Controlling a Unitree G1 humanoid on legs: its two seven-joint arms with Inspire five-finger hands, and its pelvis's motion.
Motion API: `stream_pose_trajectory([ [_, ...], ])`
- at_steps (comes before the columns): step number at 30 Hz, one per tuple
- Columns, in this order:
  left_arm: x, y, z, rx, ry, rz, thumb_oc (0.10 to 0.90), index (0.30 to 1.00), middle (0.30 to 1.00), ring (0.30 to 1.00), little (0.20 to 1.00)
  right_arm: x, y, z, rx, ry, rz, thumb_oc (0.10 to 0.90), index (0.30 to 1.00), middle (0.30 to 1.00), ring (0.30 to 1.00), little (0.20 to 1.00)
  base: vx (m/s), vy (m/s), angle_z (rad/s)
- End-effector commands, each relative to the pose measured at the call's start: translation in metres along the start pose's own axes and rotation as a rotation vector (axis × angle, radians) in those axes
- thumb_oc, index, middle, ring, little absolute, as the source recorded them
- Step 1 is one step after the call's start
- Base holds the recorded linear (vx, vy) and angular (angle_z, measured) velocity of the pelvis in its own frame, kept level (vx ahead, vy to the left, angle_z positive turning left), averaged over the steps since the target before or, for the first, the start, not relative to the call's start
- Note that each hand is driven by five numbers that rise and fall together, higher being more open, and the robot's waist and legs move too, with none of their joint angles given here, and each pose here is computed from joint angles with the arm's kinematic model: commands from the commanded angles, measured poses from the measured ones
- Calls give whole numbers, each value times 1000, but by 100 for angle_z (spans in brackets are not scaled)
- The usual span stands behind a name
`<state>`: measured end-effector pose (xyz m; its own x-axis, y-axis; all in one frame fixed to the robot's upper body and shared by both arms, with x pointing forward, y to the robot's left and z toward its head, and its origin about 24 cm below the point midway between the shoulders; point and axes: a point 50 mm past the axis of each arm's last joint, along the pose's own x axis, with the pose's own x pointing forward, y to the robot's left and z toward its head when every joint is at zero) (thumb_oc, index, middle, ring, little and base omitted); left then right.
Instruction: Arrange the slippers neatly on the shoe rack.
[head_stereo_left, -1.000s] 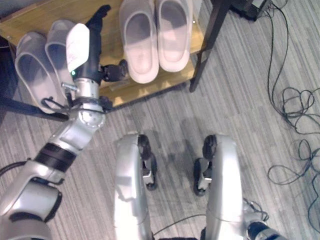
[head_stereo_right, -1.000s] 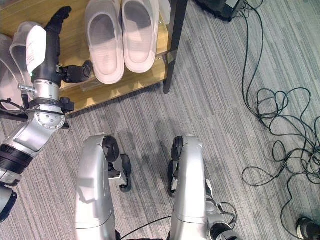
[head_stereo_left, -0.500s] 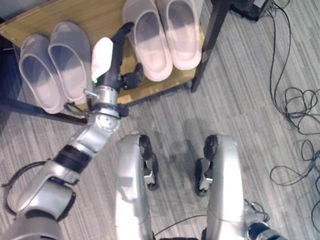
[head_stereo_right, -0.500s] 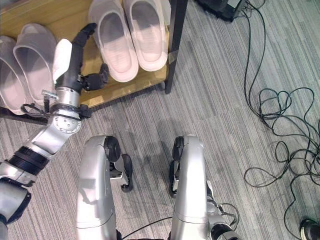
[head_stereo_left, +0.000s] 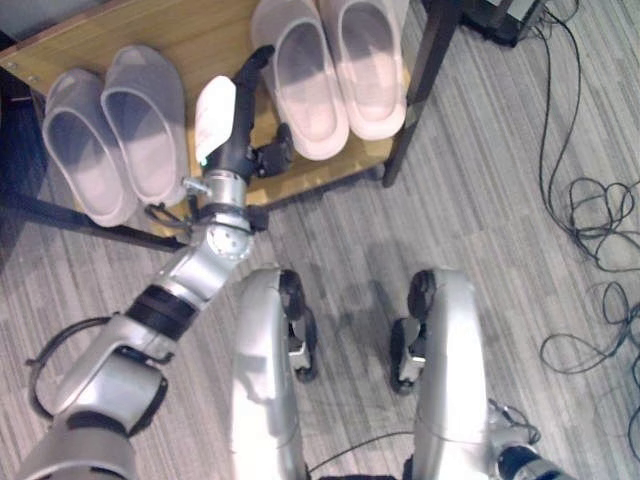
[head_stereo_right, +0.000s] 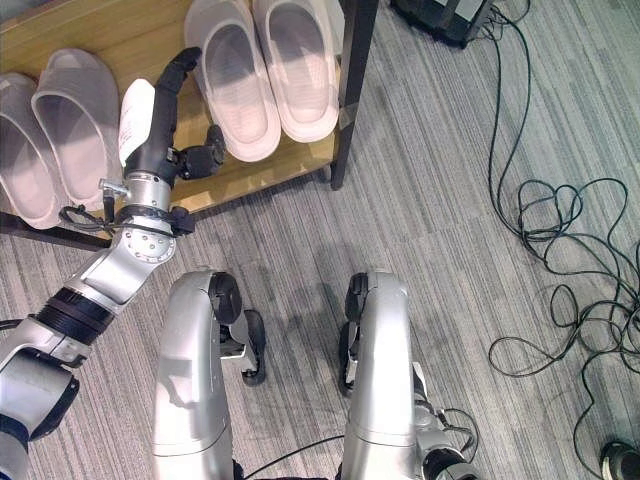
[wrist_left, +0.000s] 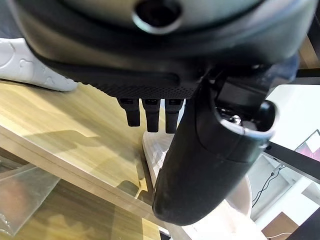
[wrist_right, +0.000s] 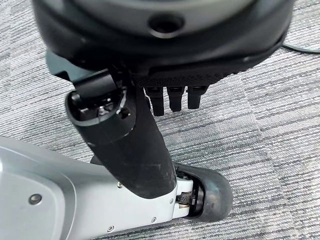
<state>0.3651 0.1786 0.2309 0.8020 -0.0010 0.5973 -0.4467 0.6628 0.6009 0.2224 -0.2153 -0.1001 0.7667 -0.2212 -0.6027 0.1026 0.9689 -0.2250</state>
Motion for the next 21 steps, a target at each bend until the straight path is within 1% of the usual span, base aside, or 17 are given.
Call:
stream_pose_trajectory([
  [1, 33, 62, 60, -16, -290, 197, 800, 900, 900, 900, 900, -7, 21, -12, 17, 19, 56, 800, 900, 900, 900, 900, 0, 0, 0],
  [4, 25, 77, 56, 9, -314, 187, 800, 900, 900, 900, 900, -6, 19, -14, 7, 40, 43, 800, 900, 900, 900, 900, -9, -30, -1],
  [7, 19, 85, 51, 19, -313, 193, 800, 900, 900, 900, 900, -6, 18, -15, -3, 47, 38, 800, 900, 900, 900, 900, -15, -21, 1],
  [8, 12, 90, 46, 34, -312, 193, 800, 900, 900, 900, 900, -6, 16, -16, -19, 52, 23, 800, 900, 900, 900, 900, -30, -36, 2],
  [10, 7, 91, 41, 37, -301, 199, 800, 900, 900, 900, 900, -4, 12, -13, -31, 40, 4, 800, 900, 900, 900, 900, -31, -38, 0],
  [11, -2, 94, 38, 50, -302, 216, 800, 900, 900, 900, 900, 0, 0, -1, -30, -7, -53, 800, 900, 900, 900, 900, -30, -41, 3],
  [12, -6, 94, 36, 52, -302, 224, 800, 900, 900, 900, 900, 1, -5, 5, -18, -32, -76, 800, 900, 900, 900, 900, -38, -43, 6],
  [14, -20, 94, 33, 49, -311, 234, 800, 900, 900, 900, 900, 3, -12, 18, -1, -83, -112, 800, 900, 900, 900, 900, -22, -9, 9],
  [15, -22, 95, 32, 49, -308, 237, 800, 900, 900, 900, 900, 3, -12, 18, -6, -84, -111, 800, 900, 900, 900, 900, -16, 18, 7],
  [16, -35, 97, 33, 33, -335, 255, 800, 900, 900, 900, 900, 6, -18, 30, -5, -123, -153, 800, 900, 900, 900, 900, -19, 33, 5],
  [17, -42, 98, 34, 23, -346, 271, 800, 900, 900, 900, 900, 8, -23, 37, -3, -137, -177, 800, 900, 900, 900, 900, -23, 33, 4],
  [18, -43, 99, 34, 24, -344, 274, 800, 900, 900, 900, 900, 8, -23, 38, -7, -139, -177, 800, 900, 900, 900, 900, -35, 19, 7],
  [19, -49, 96, 35, 3, -359, 288, 800, 900, 900, 900, 900, 10, -27, 46, 7, -161, -205, 800, 900, 900, 900, 900, -107, 14, 7],
  [20, -60, 89, 36, -31, -368, 304, 800, 900, 900, 900, 900, 14, -41, 67, 45, -210, -262, 800, 900, 900, 900, 900, -109, 14, 5],
  [21, -60, 89, 36, -31, -368, 305, 800, 900, 900, 900, 900, 14, -41, 67, 44, -210, -263, 800, 900, 900, 900, 900, -129, 7, 4],
])
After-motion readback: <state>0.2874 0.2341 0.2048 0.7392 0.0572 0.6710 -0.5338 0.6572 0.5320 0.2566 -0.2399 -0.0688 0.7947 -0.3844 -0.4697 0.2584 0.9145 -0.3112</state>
